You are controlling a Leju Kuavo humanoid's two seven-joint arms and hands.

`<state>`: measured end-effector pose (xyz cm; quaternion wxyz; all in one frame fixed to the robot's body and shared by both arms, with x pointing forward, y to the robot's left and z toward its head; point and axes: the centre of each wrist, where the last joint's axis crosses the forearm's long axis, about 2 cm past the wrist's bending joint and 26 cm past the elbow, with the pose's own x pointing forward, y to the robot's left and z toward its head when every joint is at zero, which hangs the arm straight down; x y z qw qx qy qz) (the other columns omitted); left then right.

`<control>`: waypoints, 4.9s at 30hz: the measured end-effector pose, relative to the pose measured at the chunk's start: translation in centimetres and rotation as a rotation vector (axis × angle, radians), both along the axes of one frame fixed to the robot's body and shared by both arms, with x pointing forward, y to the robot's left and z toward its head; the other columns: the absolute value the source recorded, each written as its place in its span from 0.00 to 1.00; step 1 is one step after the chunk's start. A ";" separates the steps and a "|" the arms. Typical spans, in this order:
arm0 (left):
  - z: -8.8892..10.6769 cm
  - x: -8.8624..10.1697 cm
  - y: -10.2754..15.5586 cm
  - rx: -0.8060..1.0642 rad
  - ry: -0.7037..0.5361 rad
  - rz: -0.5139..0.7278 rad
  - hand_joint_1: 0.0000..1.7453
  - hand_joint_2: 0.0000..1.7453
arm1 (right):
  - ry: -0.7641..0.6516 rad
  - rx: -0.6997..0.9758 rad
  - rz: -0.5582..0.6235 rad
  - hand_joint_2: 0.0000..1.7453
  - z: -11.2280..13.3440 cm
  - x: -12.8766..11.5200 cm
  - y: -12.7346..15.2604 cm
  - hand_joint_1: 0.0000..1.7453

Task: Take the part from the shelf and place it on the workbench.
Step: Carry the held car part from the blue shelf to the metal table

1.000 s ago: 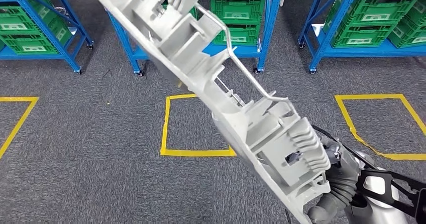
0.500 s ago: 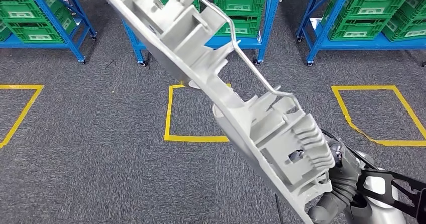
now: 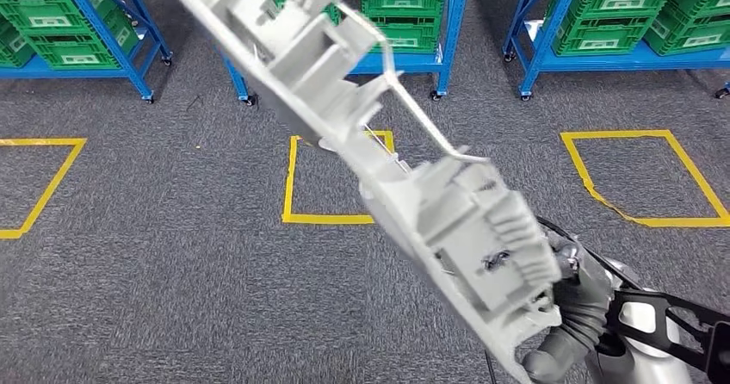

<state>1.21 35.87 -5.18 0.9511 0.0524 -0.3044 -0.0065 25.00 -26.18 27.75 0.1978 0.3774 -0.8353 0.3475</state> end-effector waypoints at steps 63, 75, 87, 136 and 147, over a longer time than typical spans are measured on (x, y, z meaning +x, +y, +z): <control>0.1 -0.4 0.2 0.014 -0.033 0.038 0.00 1.00 | -0.063 -0.155 -0.060 1.00 -0.7 -1.4 1.4 0.92; 0.1 0.0 0.0 0.006 -0.058 0.055 0.00 1.00 | -0.067 -0.149 -0.032 1.00 -0.9 -1.2 1.2 0.92; 0.1 -0.3 0.2 -0.019 -0.067 0.035 0.00 1.00 | -0.064 -0.160 -0.001 1.00 -1.3 -1.2 1.4 0.92; 0.3 -0.3 0.3 -0.051 -0.090 -0.010 0.00 1.00 | -0.066 -0.192 0.064 1.00 -1.5 -0.8 2.6 0.92; 0.3 -0.5 0.5 -0.036 -0.087 -0.022 0.00 1.00 | -0.066 -0.183 0.069 1.00 -1.7 -0.9 2.5 0.92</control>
